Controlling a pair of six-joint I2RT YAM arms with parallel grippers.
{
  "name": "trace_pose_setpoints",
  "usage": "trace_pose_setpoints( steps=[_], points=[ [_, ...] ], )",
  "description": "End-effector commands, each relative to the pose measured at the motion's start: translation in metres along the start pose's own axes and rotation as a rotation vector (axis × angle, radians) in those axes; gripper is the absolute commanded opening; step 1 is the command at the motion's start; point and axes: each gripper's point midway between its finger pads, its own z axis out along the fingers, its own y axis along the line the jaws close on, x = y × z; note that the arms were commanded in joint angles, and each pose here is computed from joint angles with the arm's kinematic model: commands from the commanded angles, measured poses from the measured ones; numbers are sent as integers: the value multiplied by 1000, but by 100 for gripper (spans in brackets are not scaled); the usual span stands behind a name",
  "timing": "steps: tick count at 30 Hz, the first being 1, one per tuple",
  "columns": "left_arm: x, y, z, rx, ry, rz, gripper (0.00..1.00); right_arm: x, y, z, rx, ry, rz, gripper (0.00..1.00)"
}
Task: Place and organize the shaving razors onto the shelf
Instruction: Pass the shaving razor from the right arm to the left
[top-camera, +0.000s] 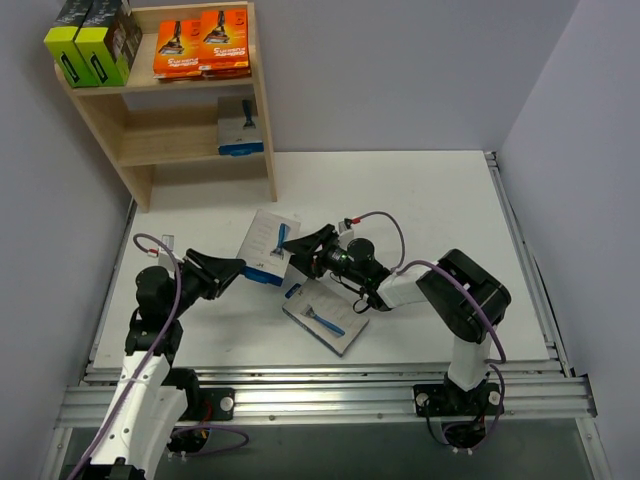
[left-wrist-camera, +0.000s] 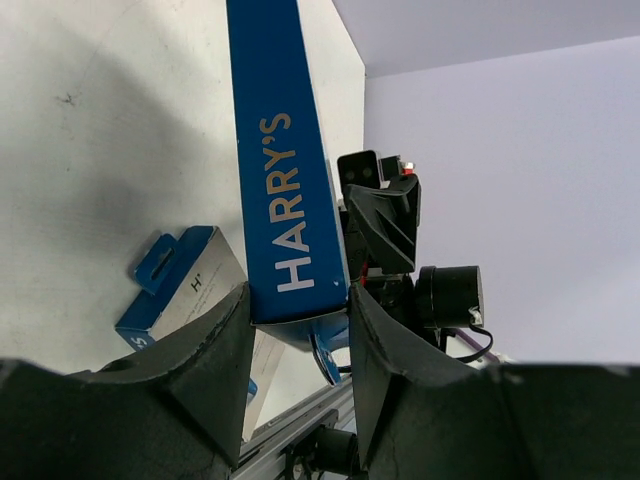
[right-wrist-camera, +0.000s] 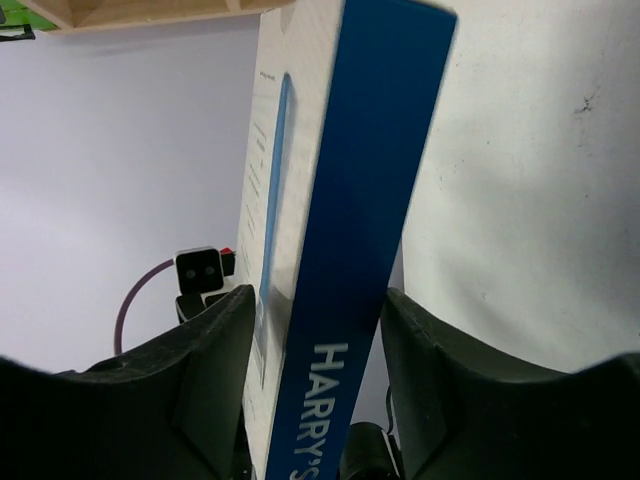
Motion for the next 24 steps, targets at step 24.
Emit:
trace_pose_setpoints(
  steps=[24],
  points=[
    [-3, -32, -5, 136, 32, 32, 2, 10, 82, -8, -332, 47, -93, 60]
  ],
)
